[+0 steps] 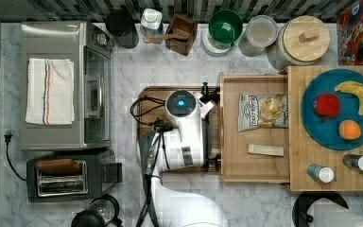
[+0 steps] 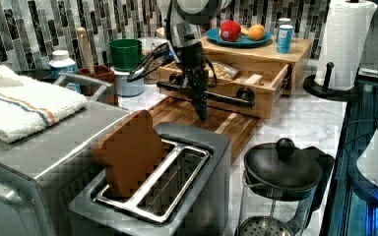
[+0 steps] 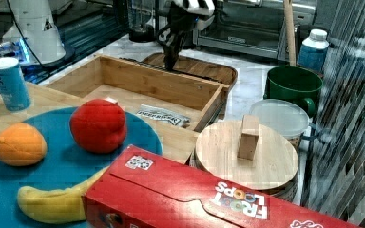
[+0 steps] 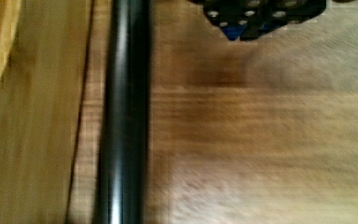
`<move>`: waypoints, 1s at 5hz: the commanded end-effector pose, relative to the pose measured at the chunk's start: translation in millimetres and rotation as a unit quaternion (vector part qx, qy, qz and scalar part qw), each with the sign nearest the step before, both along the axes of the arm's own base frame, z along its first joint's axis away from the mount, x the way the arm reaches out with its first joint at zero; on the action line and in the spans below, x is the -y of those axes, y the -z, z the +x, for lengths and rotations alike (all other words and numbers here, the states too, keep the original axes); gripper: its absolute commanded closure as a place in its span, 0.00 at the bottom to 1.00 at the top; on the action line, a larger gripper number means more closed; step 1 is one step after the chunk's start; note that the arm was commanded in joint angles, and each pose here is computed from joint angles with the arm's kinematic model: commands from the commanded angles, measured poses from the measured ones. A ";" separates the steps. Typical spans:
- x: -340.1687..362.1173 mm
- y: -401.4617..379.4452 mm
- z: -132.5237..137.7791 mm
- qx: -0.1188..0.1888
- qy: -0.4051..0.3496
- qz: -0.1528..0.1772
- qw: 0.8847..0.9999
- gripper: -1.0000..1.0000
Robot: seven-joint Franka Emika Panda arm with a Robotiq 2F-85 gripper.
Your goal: Close the drawer.
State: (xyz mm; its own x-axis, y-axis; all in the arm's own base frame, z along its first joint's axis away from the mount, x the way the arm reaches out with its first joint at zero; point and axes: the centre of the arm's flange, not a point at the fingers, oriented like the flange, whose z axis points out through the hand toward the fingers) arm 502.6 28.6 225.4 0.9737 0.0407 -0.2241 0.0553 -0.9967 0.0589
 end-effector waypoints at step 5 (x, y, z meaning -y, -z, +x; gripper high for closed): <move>215.3 -66.3 26.6 0.154 -0.028 -0.034 0.987 1.00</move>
